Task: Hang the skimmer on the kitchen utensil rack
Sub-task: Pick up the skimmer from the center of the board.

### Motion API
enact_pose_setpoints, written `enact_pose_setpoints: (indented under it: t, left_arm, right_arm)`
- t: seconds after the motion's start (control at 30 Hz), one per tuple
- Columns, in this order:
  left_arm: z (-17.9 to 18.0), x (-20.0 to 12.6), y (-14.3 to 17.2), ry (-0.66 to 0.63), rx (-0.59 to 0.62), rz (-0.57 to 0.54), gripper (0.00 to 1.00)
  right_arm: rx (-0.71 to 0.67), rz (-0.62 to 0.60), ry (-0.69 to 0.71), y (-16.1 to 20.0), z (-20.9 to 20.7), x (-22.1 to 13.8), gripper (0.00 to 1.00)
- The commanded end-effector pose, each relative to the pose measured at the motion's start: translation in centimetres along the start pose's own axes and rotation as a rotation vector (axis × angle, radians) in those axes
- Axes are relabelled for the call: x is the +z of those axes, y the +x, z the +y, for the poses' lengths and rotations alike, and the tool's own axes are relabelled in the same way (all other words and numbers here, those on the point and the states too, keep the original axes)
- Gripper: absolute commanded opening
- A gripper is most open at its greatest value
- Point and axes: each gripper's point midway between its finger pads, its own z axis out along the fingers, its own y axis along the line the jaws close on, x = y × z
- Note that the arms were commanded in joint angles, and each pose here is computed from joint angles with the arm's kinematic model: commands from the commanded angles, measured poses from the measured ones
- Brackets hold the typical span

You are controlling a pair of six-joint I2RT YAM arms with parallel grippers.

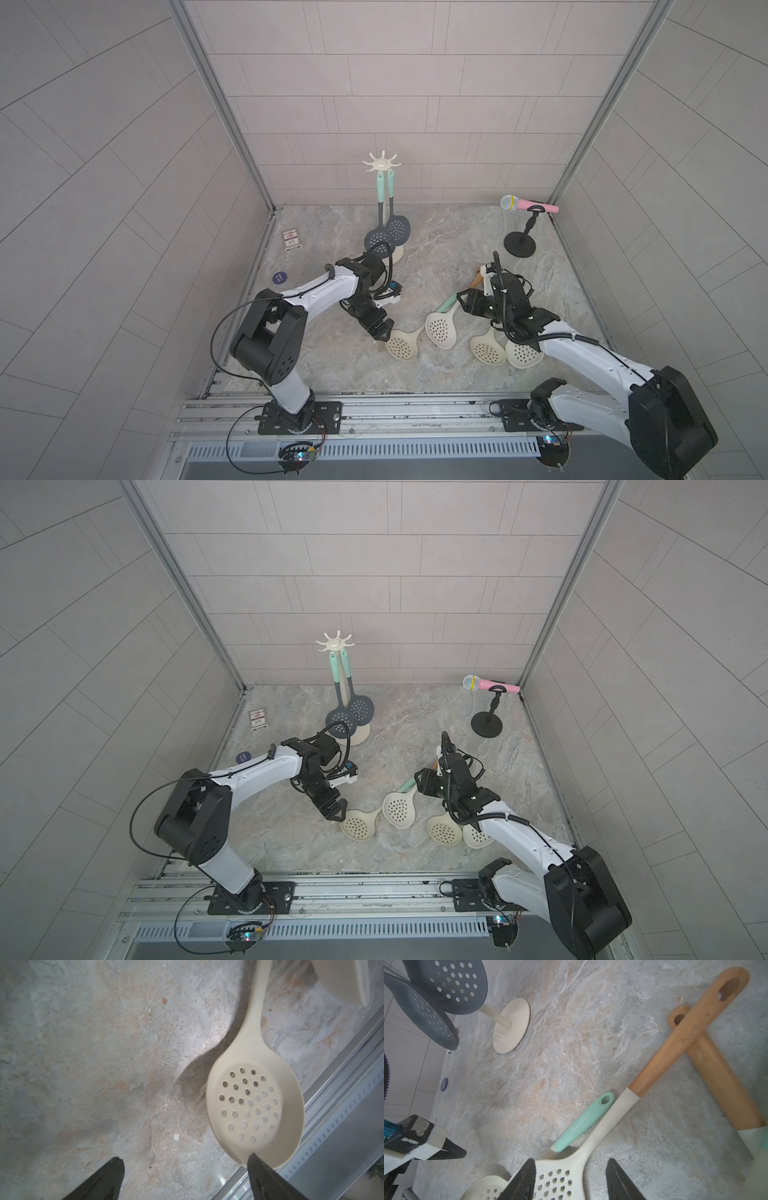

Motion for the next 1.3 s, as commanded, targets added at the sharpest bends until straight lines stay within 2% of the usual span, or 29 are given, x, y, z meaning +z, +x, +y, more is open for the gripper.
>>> enact_pose_setpoints:
  t: [0.0, 0.1, 0.33, 0.57, 0.83, 1.13, 1.27]
  left_arm:
    - [-1.2, 0.1, -0.1, 0.043, 0.012, 0.020, 0.96]
    - [-1.8, 0.7, 0.0, 0.071, 0.015, 0.038, 0.91]
    - [-2.3, 1.7, -0.1, 0.112, 0.016, 0.077, 0.70]
    - [-2.0, 2.3, -0.5, 0.106, 0.014, 0.076, 0.62]
    - [-2.1, 2.5, -0.8, 0.118, 0.011, 0.083, 0.39]
    - [-2.8, 2.3, -0.9, 0.164, 0.012, 0.087, 0.01]
    - [-2.8, 2.2, -0.8, 0.160, 0.016, 0.089, 0.00]
  right_arm:
    - [-0.003, -0.026, 0.011, -0.3, -0.3, -0.2, 0.56]
    - [-0.003, -0.029, 0.016, -0.3, -0.5, -0.4, 0.56]
    - [-0.009, -0.043, 0.026, -0.4, -0.7, -0.9, 0.56]
    - [-0.016, -0.049, 0.027, -0.6, -0.6, -1.2, 0.56]
    - [-0.022, -0.046, 0.028, -0.7, -0.5, -1.3, 0.56]
    - [-0.027, -0.050, 0.027, -0.8, -0.4, -1.4, 0.56]
    - [-0.033, -0.051, 0.028, -1.0, -0.4, -1.4, 0.56]
